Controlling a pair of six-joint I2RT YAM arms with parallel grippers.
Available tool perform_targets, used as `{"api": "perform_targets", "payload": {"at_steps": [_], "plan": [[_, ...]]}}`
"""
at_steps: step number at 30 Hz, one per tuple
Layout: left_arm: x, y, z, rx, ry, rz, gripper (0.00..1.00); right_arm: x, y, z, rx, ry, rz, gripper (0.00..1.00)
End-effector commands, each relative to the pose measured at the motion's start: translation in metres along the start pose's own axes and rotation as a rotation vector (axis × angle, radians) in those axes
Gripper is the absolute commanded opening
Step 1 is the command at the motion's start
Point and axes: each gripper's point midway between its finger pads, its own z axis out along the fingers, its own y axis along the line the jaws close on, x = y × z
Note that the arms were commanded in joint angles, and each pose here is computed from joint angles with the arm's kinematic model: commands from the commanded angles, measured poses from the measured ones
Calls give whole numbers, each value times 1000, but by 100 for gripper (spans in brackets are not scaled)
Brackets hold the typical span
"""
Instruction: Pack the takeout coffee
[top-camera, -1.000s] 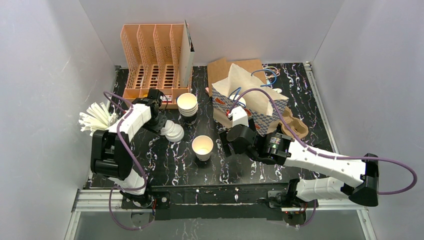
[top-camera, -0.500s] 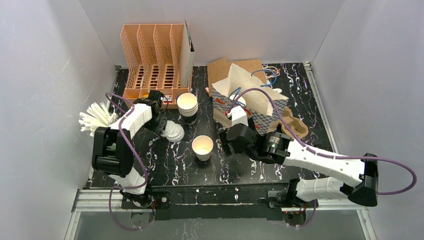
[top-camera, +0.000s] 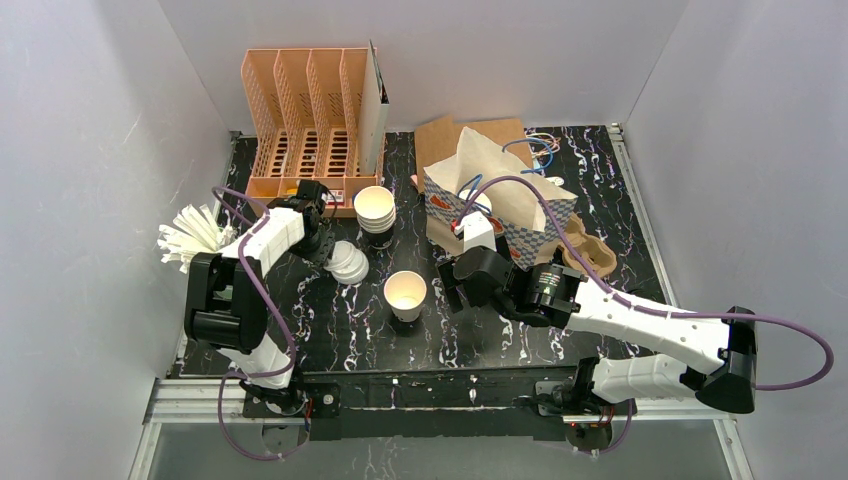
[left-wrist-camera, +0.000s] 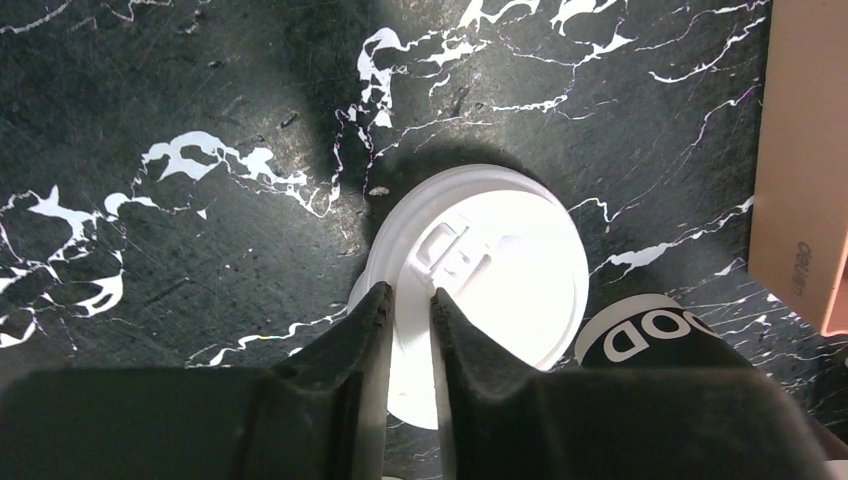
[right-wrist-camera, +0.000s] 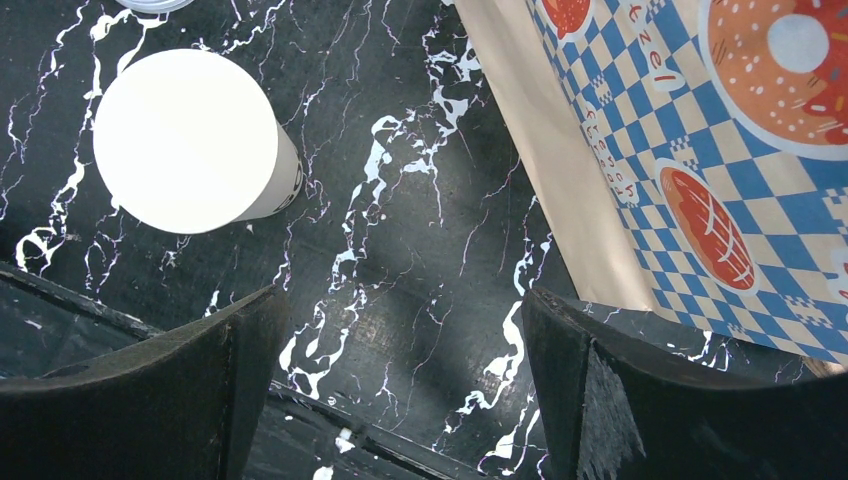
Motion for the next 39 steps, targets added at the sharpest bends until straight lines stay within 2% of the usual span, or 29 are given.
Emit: {"api": "perform_targets", "payload": {"at_steps": [1, 11, 17, 20, 25, 30, 33, 39], "plan": [[-8, 11, 0, -53, -26, -11, 13, -11, 3, -1, -12, -37, 24, 96], [-38, -1, -53, 17, -114, -28, 8, -12, 3, 0, -10, -37, 21, 95], [-31, 22, -82, 60, -84, 16, 8, -15, 4, 1, -17, -52, 10, 95], [-19, 38, -92, 99, -41, 81, 5, -25, 11, 4, -44, -80, -41, 95], [-8, 52, -116, 209, -12, 261, 7, -47, 22, 6, -66, -100, -88, 96], [1, 58, -139, 338, 2, 477, 6, -65, 50, 2, -197, -66, -32, 92], [6, 62, -143, 390, -28, 540, 7, -70, 55, 3, -211, -12, 9, 91], [42, 46, -157, 547, -40, 656, 8, -88, 54, 2, -260, 27, 103, 89]]}}
